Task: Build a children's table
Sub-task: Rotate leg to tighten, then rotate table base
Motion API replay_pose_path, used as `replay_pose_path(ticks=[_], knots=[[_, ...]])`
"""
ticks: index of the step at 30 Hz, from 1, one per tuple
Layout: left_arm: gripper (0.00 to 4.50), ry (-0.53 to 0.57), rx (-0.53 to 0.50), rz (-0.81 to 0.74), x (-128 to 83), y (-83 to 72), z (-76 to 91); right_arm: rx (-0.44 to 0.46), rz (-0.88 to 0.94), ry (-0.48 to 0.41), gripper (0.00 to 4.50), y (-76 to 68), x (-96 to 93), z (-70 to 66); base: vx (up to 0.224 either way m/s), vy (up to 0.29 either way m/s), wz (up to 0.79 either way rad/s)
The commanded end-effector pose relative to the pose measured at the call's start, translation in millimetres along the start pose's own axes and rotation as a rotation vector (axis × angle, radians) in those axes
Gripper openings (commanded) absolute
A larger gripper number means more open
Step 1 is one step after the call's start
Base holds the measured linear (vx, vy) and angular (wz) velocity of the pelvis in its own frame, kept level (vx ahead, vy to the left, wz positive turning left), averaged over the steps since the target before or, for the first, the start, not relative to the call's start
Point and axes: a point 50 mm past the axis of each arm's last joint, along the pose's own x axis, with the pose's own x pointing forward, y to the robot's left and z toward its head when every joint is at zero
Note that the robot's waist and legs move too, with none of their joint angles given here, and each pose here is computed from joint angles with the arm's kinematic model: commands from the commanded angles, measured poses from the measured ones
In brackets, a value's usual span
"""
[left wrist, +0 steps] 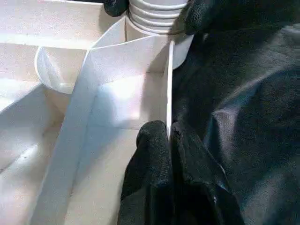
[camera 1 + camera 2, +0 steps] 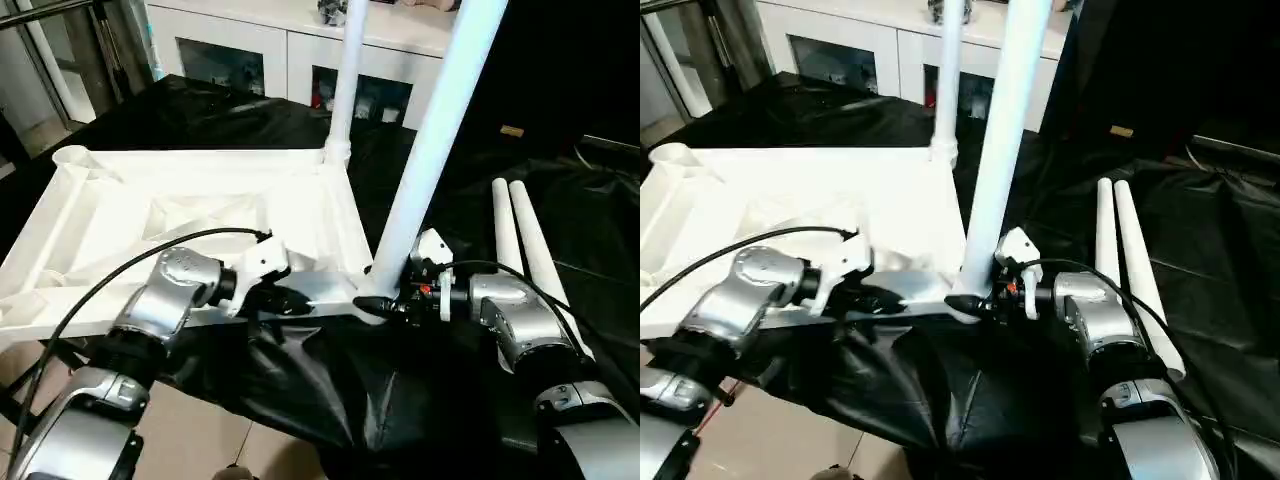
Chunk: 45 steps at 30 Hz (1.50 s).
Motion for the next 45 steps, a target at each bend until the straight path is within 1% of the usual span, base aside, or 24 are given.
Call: replay_pose_path(ticks=[1, 5, 9, 10, 14, 16, 17, 18, 19, 21, 23, 25, 26, 28, 29, 31, 33, 35, 36, 38, 39, 40, 44, 45], knots=[[0.0, -0.022, 0.009, -0.045, 8, -5.2, 4.7, -0.003, 0.092, 0.007, 2.94, 9.7, 11.3, 0.9, 0.0, 0.0, 0.0], [0.0, -0.036, -0.004, 0.001, 11, -1.9, 6.6, 0.007, 0.059, 0.015, 2.76, 10.3, 14.8, -2.6, 0.0, 0.0, 0.0], [0.0, -0.04, -0.044, 0.167, 22, 12.3, 13.2, 0.065, -0.227, 0.051, 2.72, -5.3, 25.3, -10.7, 0.0, 0.0, 0.0], [0.0, -0.037, -0.069, 0.256, 28, 20.1, 17.3, 0.1, -0.378, 0.053, 2.72, -13.0, 28.2, -13.1, 0.0, 0.0, 0.0], [0.0, -0.037, -0.103, 0.35, 33, 28.1, 22.4, 0.151, -0.502, 0.049, 2.72, -18.3, 30.7, -15.6, 0.0, 0.0, 0.0], [0.0, -0.051, -0.134, 0.459, 44, 36.8, 34.3, 0.257, -0.683, 0.036, 2.7, -24.1, 33.7, -20.0, 0.0, 0.0, 0.0], [0.0, -0.051, -0.134, 0.459, 44, 36.8, 34.3, 0.257, -0.683, 0.036, 2.7, -24.1, 33.7, -20.0, 0.0, 0.0, 0.0], [0.0, -0.063, -0.134, 0.484, 49, 38.6, 40.2, 0.298, -0.744, 0.023, 2.7, -25.5, 35.2, -20.8, 0.0, 0.0, 0.0], [0.0, -0.07, -0.126, 0.486, 51, 38.8, 43.0, 0.313, -0.753, 0.009, 3.26, -25.4, 36.6, -20.5, 0.0, 0.0, 0.0], [0.0, -0.078, -0.108, 0.477, 54, 38.2, 46.0, 0.329, -0.758, -0.017, 3.4, -25.5, 37.8, -19.2, 0.0, 0.0, 0.0], [0.0, -0.076, -0.098, 0.467, 56, 37.5, 46.2, 0.334, -0.758, -0.018, 3.61, -25.5, 39.6, -18.4, 0.0, 0.0, 0.0], [0.0, -0.079, -0.084, 0.458, 57, 37.0, 46.7, 0.265, -0.783, -0.003, 3.81, -27.7, 38.0, -15.1, 0.0, 0.0, 0.0], [0.0, -0.085, -0.077, 0.462, 58, 37.4, 47.1, 0.231, -0.817, -0.007, 3.81, -31.0, 34.0, -11.7, 0.0, 0.0, 0.0], [0.0, -0.093, -0.072, 0.469, 59, 37.7, 47.5, 0.228, -0.837, -0.022, 3.81, -33.9, 29.1, -8.8, 0.0, 0.0, 0.0], [0.28, -0.104, -0.069, 0.484, 59, 38.5, 48.2, 0.216, -0.847, -0.042, 3.84, -36.8, 23.1, -5.0, 0.0, 0.0, 0.0], [0.28, -0.162, -0.082, 0.511, 57, 41.1, 52.6, 0.197, -0.84, -0.072, 3.84, -40.3, 10.5, 1.3, 0.0, 0.0, 0.0], [0.59, -0.191, -0.086, 0.523, 55, 42.2, 54.8, 0.162, -0.827, -0.084, 3.85, -41.0, 0.7, 4.6, 0.0, 0.0, 0.0], [0.67, -0.198, -0.068, 0.546, 53, 43.3, 55.6, 0.148, -0.81, -0.09, 3.85, -40.3, -4.0, 5.7, 0.0, 0.0, 0.0], [0.7, -0.23, -0.043, 0.613, 45, 46.9, 57.3, 0.105, -0.756, -0.101, 3.85, -35.7, -13.7, 8.3, 0.0, 0.0, 0.0], [0.89, -0.24, -0.03, 0.668, 35, 50.3, 56.3, 0.071, -0.701, -0.098, 3.85, -29.5, -19.0, 8.9, 0.0, 0.0, 0.0], [1.0, -0.238, -0.027, 0.676, 34, 50.8, 56.0, 0.068, -0.694, -0.096, 3.85, -28.6, -19.5, 8.7, 0.0, 0.0, 0.0], [1.06, -0.224, -0.021, 0.751, 16, 55.0, 51.3, 0.063, -0.618, -0.081, 3.85, -20.0, -19.4, 5.7, 0.0, 0.0, 0.0], [1.06, -0.19, -0.031, 0.851, -6, 59.3, 42.6, 0.067, -0.537, -0.065, 3.85, -10.1, -14.1, 2.0, 0.0, 0.0, 0.0], [1.06, -0.106, -0.052, 0.991, -37, 61.1, 24.5, 0.071, -0.514, -0.037, 3.85, -3.7, -0.2, -4.6, 0.0, 0.0, 0.0]])
